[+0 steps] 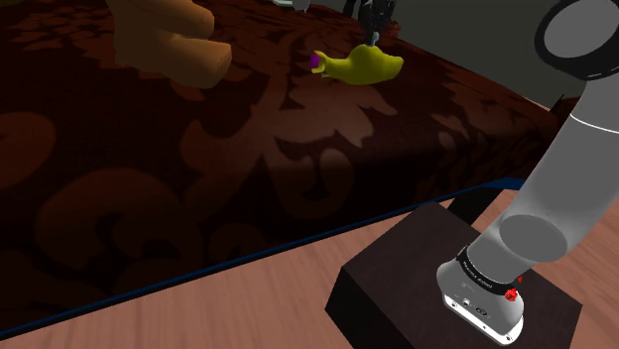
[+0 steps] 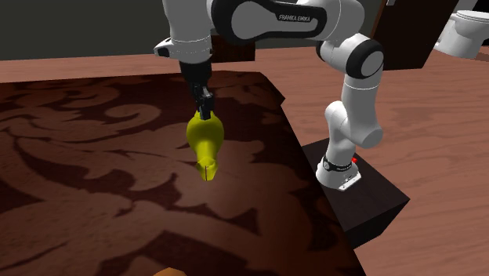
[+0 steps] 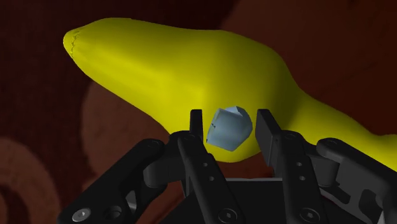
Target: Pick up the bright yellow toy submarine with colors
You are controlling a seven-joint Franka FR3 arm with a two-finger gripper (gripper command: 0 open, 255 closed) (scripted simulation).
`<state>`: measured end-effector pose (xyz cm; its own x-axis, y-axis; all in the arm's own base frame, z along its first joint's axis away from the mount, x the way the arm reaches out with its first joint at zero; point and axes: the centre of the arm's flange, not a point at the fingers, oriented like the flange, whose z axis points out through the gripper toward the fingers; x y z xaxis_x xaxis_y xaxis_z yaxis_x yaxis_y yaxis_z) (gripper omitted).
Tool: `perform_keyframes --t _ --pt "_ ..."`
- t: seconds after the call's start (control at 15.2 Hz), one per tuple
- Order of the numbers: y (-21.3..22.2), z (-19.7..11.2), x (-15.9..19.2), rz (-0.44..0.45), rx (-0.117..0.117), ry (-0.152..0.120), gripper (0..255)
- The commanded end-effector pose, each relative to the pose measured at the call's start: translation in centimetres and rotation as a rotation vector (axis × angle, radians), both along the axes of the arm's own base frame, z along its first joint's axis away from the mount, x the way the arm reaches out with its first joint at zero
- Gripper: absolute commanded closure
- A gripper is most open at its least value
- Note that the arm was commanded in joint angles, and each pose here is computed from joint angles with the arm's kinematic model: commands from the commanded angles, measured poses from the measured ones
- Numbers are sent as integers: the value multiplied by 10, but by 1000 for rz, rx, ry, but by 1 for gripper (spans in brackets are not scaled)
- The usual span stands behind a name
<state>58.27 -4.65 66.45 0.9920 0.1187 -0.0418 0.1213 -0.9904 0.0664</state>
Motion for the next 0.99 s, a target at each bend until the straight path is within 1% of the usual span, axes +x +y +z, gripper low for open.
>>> perform_keyframes --t 0.0,0.79,0.92 --pt "0 10 1 0 0 -1 255" --pt "0 74 1 0 0 -1 255" --pt "0 74 1 0 0 -1 255"
